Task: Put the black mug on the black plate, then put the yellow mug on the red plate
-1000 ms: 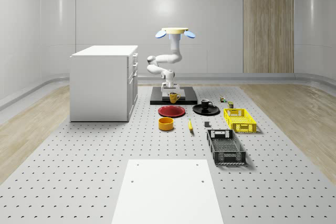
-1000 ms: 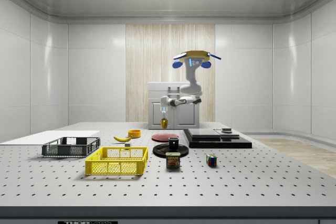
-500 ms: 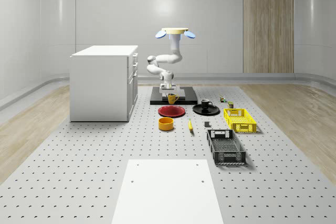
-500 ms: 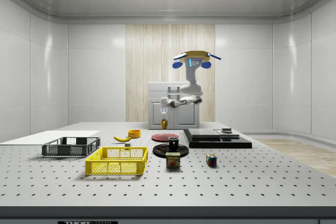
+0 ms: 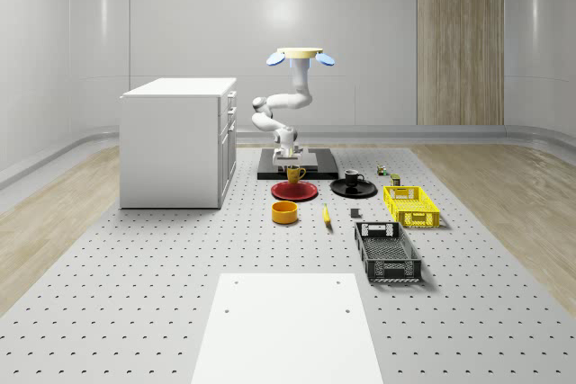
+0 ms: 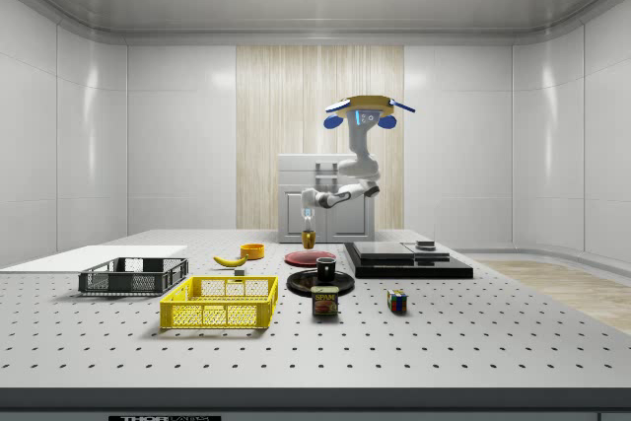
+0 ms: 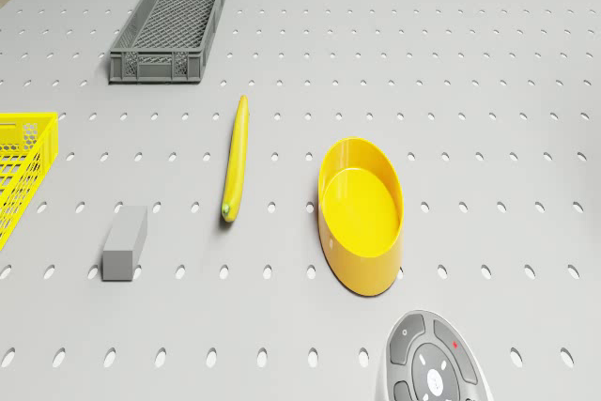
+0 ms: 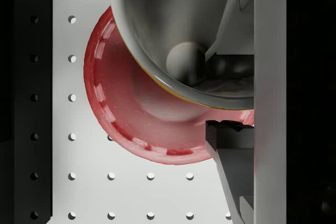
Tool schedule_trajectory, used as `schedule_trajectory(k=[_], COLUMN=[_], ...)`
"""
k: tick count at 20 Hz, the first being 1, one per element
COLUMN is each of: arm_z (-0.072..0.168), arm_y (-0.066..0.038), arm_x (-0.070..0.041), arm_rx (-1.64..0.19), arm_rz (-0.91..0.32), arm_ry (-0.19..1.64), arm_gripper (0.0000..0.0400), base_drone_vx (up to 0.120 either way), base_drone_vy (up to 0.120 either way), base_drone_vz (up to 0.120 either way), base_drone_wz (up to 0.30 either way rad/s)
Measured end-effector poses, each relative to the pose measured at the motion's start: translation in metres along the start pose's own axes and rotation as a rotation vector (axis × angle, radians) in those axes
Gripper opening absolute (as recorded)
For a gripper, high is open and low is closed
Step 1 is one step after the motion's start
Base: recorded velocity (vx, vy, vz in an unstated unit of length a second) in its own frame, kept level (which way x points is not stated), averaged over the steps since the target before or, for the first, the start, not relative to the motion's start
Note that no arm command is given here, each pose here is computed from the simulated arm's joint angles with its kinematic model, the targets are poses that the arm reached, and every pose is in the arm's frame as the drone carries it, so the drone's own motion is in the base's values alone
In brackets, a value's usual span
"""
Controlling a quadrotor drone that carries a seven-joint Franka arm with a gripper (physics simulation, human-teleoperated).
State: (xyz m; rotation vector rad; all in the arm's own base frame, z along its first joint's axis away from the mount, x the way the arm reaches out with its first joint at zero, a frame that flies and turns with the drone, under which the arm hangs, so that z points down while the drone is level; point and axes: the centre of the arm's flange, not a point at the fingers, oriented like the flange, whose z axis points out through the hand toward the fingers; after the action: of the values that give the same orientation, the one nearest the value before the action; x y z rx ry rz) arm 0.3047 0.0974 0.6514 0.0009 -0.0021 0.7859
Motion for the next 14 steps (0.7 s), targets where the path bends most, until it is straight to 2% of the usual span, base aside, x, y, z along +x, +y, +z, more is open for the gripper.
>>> schedule_trajectory(k=[5,7,9,11,14], arm_z=[0.017,0.021,0.021,0.017,0.007], arm_y=[0.000,0.000,0.000,0.000,0.000], arm_x=[0.000,0.000,0.000,0.000,0.000], arm_rx=[0.000,0.000,0.000,0.000,0.000], arm_rz=[0.000,0.000,0.000,0.000,0.000], arm_ry=[0.000,0.000,0.000,0.000,0.000], arm_gripper=[0.0110,0.0209,0.0284,0.0330,0.0367], base_drone_vx=[0.000,0.000,0.000,0.000,0.000], base_drone_vy=[0.000,0.000,0.000,0.000,0.000], base_drone_vz=[0.000,0.000,0.000,0.000,0.000], base_drone_wz=[0.000,0.000,0.000,0.000,0.000])
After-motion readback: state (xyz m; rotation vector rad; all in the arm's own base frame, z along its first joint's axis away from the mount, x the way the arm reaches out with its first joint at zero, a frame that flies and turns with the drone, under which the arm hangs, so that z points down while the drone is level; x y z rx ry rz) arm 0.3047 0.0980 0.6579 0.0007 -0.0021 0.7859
